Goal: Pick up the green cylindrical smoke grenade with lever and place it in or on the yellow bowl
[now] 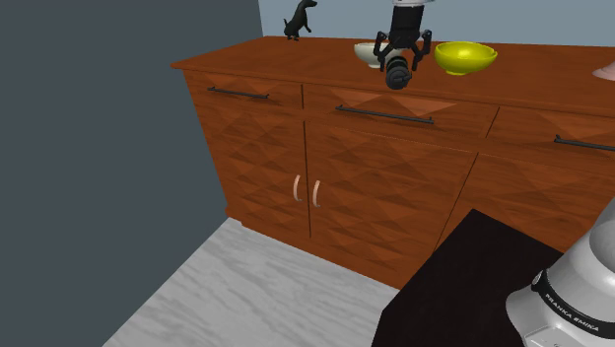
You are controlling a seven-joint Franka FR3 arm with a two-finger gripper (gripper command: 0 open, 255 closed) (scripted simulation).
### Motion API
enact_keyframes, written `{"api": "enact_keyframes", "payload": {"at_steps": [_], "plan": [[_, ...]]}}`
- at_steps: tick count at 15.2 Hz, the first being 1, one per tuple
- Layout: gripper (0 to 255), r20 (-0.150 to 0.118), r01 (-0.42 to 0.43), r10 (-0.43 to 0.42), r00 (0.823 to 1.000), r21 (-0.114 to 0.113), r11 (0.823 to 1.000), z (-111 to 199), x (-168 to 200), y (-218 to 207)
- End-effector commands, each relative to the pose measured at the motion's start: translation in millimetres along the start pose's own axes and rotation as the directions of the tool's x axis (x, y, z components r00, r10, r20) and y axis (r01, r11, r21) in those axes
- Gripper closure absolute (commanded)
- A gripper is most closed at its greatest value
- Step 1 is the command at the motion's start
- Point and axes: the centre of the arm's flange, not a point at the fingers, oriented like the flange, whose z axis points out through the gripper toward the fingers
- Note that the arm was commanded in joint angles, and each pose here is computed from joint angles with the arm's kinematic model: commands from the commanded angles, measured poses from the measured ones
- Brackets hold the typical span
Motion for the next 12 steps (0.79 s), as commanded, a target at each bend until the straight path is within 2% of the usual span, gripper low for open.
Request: {"api": "enact_keyframes", "payload": {"at_steps": [1, 5, 6, 12], "plan": [[0, 0.0, 0.0, 0.0, 1.0, 0.0, 1.0, 0.6, -0.1, -0.1], [0, 0.0, 0.0, 0.0, 1.0, 0.0, 1.0, 0.5, -0.1, -0.1], [255, 0.0, 0.0, 0.0, 1.0, 0.0, 1.0, 0.5, -0.1, -0.1], [255, 0.0, 0.0, 0.0, 1.0, 0.0, 1.0, 0.7, 0.0, 0.0]]}}
